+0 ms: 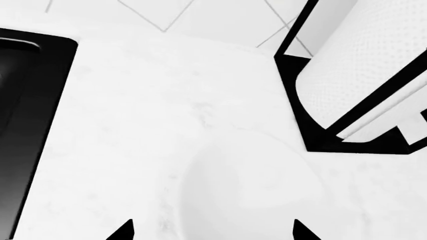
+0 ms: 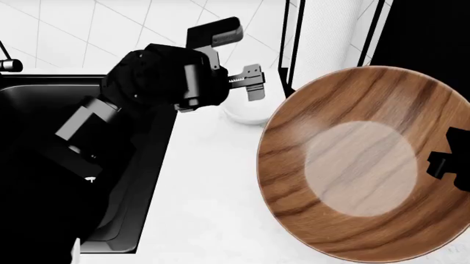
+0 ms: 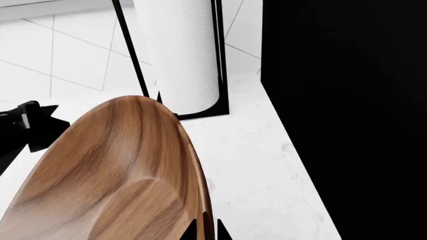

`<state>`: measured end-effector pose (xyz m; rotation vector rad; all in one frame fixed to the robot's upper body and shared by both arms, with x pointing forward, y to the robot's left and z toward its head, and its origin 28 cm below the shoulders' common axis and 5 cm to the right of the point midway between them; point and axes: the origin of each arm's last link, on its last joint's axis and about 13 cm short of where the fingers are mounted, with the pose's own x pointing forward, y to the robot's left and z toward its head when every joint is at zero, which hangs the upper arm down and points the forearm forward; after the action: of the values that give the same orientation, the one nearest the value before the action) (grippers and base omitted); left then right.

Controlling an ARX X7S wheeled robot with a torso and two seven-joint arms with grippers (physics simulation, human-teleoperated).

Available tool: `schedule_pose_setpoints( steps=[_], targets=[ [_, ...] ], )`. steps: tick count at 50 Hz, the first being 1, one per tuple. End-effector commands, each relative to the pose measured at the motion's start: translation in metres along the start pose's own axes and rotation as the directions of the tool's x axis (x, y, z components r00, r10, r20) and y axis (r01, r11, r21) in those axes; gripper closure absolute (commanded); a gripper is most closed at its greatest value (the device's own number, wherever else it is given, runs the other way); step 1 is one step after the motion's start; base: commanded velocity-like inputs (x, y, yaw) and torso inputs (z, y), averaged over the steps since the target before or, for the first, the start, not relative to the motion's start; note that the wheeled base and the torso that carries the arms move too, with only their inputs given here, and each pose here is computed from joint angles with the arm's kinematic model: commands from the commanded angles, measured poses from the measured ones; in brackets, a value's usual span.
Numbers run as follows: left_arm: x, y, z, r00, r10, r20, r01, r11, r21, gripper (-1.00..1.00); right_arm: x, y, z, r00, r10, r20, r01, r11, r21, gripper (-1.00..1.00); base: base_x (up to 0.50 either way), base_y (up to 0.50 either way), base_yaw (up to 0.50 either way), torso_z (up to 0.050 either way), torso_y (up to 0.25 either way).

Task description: Stack the bowls in the sink.

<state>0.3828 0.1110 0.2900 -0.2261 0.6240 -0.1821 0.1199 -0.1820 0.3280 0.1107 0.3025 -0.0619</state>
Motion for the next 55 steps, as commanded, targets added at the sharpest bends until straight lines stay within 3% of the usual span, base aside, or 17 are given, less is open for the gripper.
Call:
schedule_pose_setpoints(
  steps=[1, 15, 31, 55],
  targets=[
    [0.01, 0.008, -0.004, 0.999, 0.033, 0.015, -0.034, 0.999, 0.016, -1.0, -0.004, 0.0, 0.006, 0.998, 0.004, 0.063, -0.004, 1.0, 0.003, 1.0, 0.0, 0.0, 0.0, 0.0, 0.01],
    [0.024, 0.012, -0.013, 0.996, 0.077, 0.037, -0.079, 0.993, 0.083, -1.0, 0.0, 0.0, 0.003, 0.998, 0.002, 0.056, -0.002, 1.0, 0.004, 1.0, 0.0, 0.0, 0.0, 0.0, 0.0],
    [0.034, 0.01, -0.024, 0.997, 0.053, 0.055, -0.059, 0.99, 0.128, -1.0, 0.005, 0.0, -0.002, 0.999, 0.009, 0.047, -0.009, 1.0, -0.004, 1.0, 0.0, 0.0, 0.0, 0.0, 0.0],
    [0.042, 0.009, -0.036, 0.996, 0.069, 0.058, -0.076, 0.988, 0.135, -1.0, 0.009, 0.0, -0.005, 0.999, 0.007, 0.038, -0.007, 1.0, 0.0, 1.0, 0.0, 0.0, 0.0, 0.0, 0.0]
  ],
)
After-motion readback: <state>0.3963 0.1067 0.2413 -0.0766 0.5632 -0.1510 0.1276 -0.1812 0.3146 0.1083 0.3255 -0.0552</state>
